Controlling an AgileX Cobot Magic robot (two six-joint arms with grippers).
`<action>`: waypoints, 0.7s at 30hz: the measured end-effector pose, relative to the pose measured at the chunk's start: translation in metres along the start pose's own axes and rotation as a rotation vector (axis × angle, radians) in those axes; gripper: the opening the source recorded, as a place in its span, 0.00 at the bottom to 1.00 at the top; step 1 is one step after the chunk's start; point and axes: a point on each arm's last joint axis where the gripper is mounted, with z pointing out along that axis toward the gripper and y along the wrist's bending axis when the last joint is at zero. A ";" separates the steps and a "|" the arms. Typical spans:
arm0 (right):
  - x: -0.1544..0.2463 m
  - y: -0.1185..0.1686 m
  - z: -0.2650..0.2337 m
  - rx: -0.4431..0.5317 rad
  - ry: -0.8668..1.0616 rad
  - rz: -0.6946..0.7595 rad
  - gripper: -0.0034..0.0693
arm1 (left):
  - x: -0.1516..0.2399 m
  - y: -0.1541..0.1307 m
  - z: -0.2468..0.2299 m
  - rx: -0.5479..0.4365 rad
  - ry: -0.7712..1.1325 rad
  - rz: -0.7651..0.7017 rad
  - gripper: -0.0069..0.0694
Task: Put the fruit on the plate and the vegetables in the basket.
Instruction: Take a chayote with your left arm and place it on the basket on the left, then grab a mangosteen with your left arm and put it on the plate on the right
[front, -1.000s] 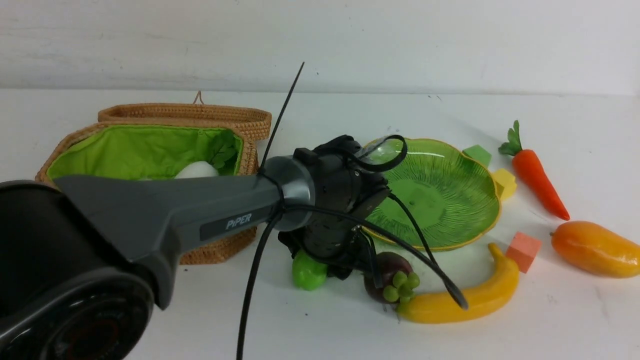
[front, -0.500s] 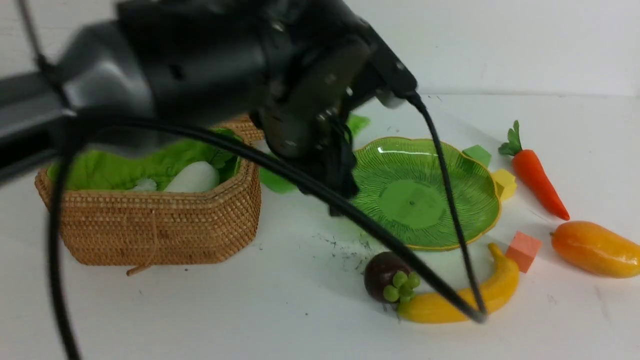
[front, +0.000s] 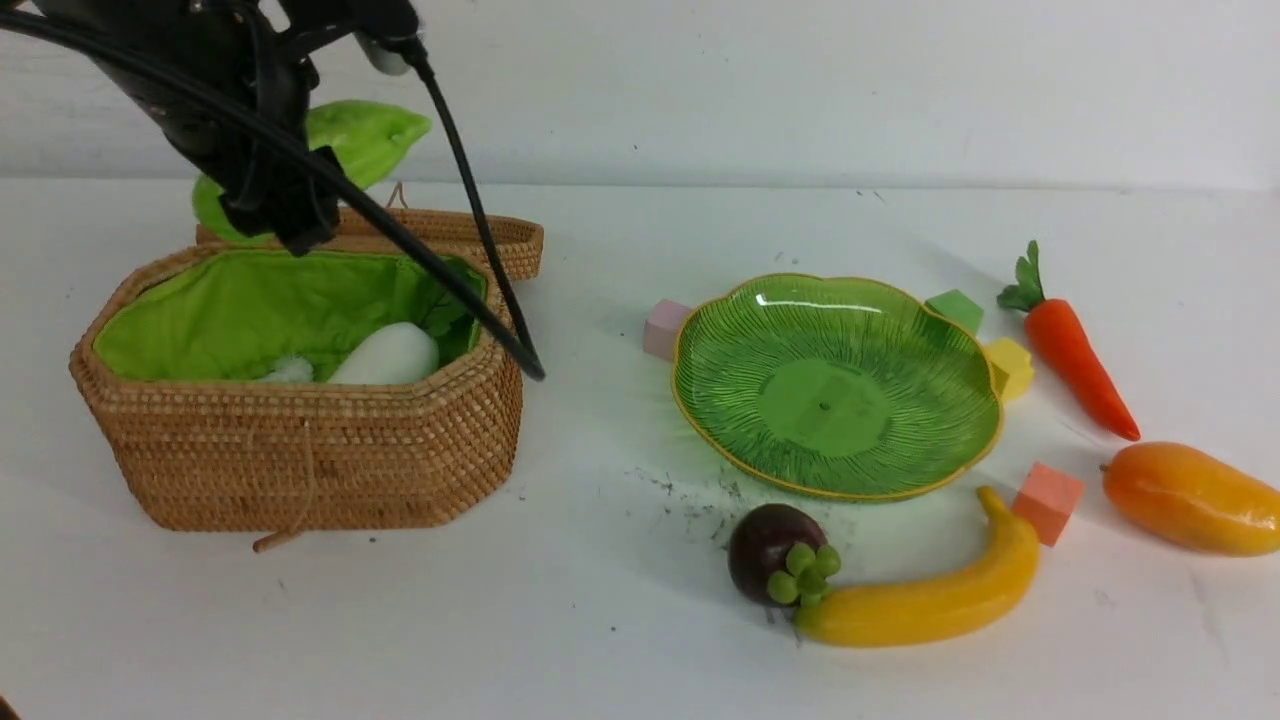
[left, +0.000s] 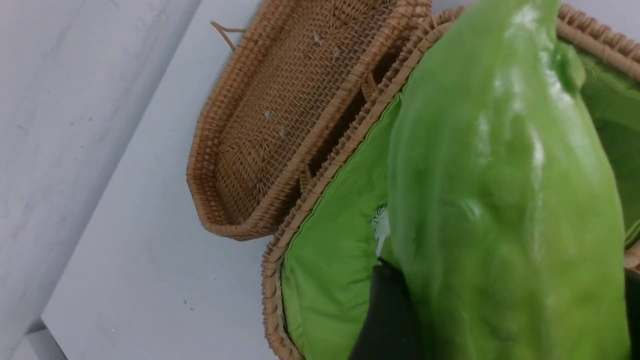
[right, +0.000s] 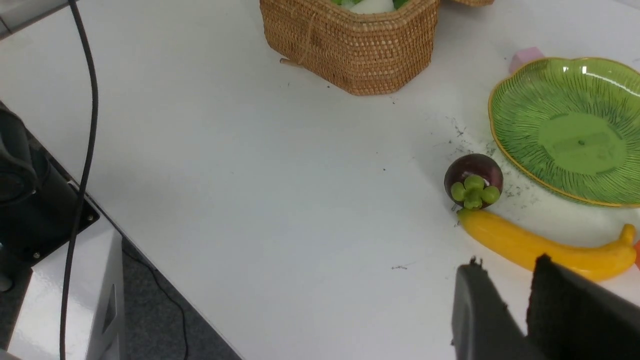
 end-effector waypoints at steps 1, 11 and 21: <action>0.000 0.000 0.000 0.000 0.000 0.000 0.28 | 0.001 0.001 0.001 0.000 0.003 -0.002 0.79; 0.000 0.001 0.000 -0.009 -0.003 0.003 0.29 | 0.002 0.003 -0.005 -0.018 -0.005 -0.012 0.91; 0.000 0.001 0.000 -0.007 -0.002 0.002 0.30 | -0.049 -0.083 -0.030 0.373 -0.114 -0.283 0.11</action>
